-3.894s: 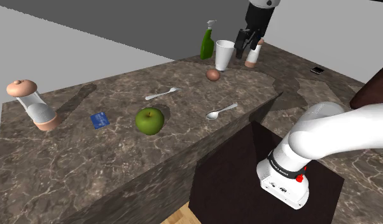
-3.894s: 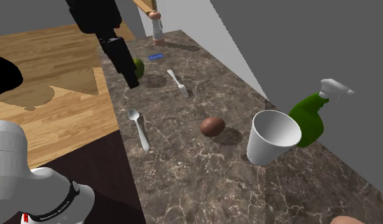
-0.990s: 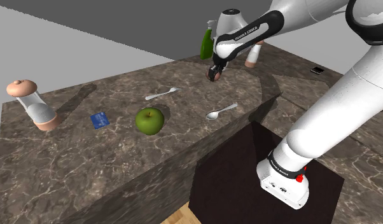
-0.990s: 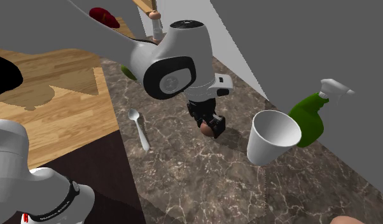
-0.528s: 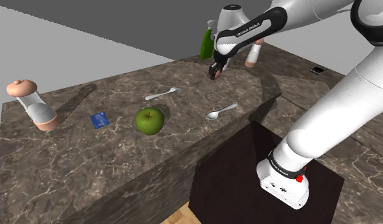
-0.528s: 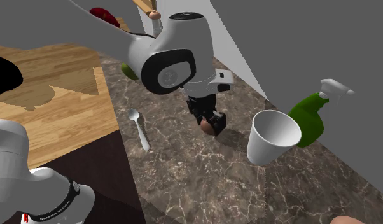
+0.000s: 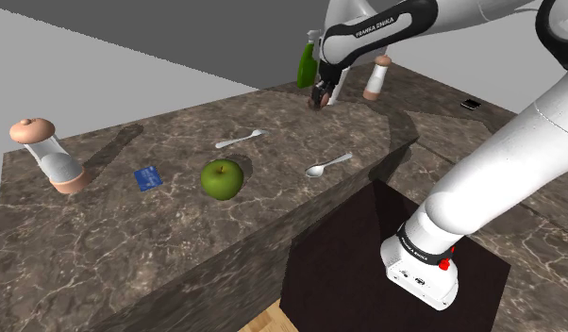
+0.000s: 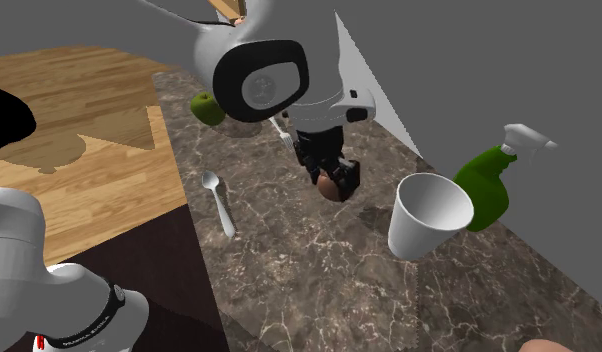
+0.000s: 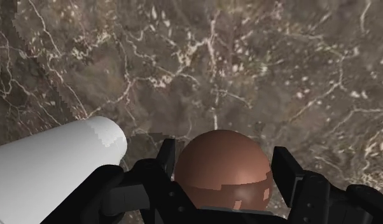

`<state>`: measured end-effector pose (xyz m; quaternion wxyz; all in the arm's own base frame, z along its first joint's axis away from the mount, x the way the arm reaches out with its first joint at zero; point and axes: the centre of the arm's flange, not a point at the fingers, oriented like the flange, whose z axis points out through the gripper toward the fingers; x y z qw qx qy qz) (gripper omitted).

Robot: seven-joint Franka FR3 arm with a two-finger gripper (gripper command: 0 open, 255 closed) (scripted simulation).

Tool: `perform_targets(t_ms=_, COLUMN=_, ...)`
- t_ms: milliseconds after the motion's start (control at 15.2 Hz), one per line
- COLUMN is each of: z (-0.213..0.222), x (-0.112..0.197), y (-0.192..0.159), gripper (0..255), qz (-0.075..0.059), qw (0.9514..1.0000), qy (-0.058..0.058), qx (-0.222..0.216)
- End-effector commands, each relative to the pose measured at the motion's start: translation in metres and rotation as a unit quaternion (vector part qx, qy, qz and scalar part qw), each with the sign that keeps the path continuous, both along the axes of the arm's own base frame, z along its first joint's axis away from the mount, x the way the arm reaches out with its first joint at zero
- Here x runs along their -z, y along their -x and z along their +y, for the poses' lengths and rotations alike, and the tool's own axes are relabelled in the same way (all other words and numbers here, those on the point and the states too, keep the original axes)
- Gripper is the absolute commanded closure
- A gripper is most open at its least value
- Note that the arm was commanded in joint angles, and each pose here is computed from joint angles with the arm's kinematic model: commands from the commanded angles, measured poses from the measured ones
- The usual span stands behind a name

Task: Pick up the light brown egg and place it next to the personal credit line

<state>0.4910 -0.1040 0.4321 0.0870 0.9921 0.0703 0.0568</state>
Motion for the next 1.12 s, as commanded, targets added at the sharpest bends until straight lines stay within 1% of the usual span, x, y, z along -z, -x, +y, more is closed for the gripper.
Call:
perform_targets(t_ms=0, z=0.001, x=-0.011, y=0.001, gripper=255, qz=0.0, qw=1.0, qy=0.0, qx=0.0)
perform_targets(t_ms=858, z=0.001, x=-0.08, y=0.001, gripper=255, qz=0.0, qw=1.0, qy=0.0, qx=0.0)
perform_targets(t_ms=924, z=0.001, x=-0.082, y=0.001, gripper=255, qz=0.0, qw=1.0, qy=0.0, qx=0.0)
perform_targets(t_ms=1056, z=0.027, x=-0.079, y=0.0, gripper=255, qz=0.0, qw=1.0, qy=0.0, qx=0.0)
